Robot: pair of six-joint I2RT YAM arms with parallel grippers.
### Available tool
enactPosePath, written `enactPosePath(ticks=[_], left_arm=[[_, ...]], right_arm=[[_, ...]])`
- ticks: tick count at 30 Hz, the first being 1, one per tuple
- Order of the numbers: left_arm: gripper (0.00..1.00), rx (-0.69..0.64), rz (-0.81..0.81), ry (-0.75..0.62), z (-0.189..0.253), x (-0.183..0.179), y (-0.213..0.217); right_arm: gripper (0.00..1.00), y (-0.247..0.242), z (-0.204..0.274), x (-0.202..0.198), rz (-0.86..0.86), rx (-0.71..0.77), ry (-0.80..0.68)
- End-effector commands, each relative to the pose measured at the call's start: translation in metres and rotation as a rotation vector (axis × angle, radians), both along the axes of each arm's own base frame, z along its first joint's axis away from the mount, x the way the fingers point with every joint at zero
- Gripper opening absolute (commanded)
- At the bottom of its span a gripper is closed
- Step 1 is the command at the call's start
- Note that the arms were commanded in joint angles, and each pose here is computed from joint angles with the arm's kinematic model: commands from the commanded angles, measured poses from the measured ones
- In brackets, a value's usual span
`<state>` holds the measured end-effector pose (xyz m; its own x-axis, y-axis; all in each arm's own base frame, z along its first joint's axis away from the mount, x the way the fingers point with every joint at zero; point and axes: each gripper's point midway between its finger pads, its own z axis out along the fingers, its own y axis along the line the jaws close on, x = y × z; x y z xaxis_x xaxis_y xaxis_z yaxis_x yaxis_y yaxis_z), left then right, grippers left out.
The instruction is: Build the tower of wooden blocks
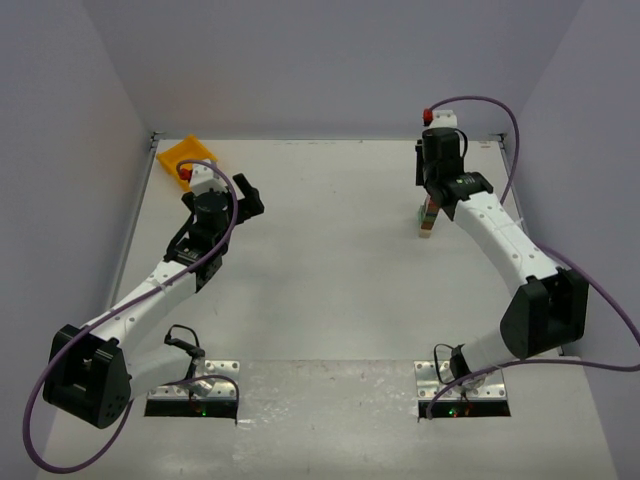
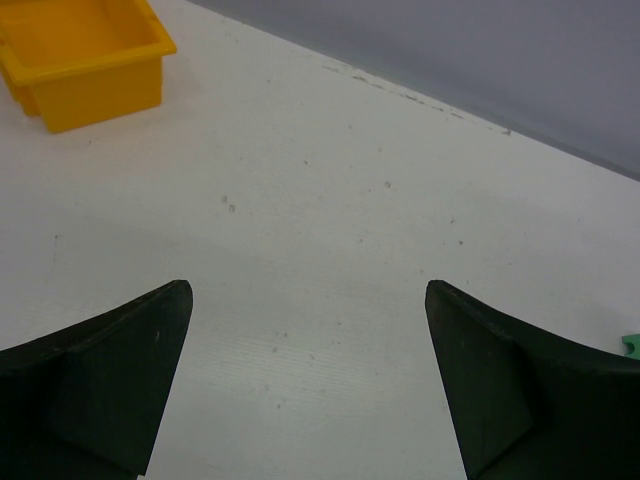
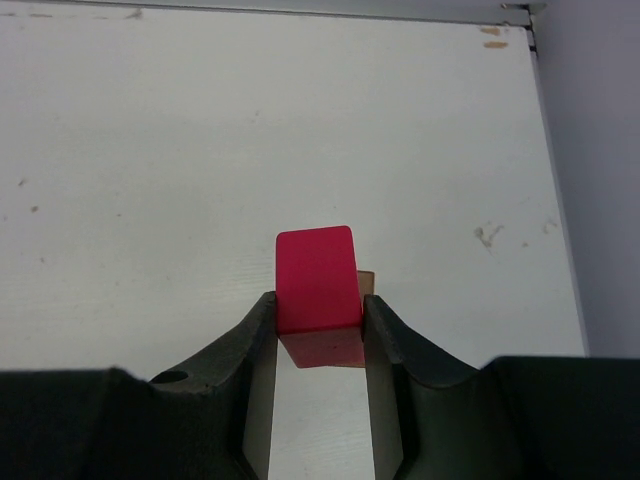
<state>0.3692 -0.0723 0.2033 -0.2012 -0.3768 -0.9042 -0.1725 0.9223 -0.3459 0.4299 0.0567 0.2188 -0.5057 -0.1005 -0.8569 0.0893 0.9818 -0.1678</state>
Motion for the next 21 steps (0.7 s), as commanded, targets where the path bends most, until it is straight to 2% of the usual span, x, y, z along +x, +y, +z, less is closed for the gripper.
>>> enactPosePath(ticks=[1, 9, 12, 21], left_arm=[[1.0, -0.027, 0.018, -0.064, 0.019, 0.007, 0.003], [1.0, -0.027, 0.016, -0.059, 0.017, 0.01, 0.001], [1.0, -0.023, 0.021, -0.058, 0.018, 0.011, 0.002], [1.0, -0.015, 0.041, -0.064, 0.018, 0.011, 0.006]], right_arm=[[0.0, -0.022, 0.012, -0.003, -0.151, 0.024, -0.04], [0.0, -0.027, 0.001, -0.007, -0.152, 0.062, 0.029], [0.05, -0.03, -0.003, -0.008, -0.173, 0.079, 0.053], [0.07, -0.035, -0.007, -0.008, -0.23, 0.1, 0.073]])
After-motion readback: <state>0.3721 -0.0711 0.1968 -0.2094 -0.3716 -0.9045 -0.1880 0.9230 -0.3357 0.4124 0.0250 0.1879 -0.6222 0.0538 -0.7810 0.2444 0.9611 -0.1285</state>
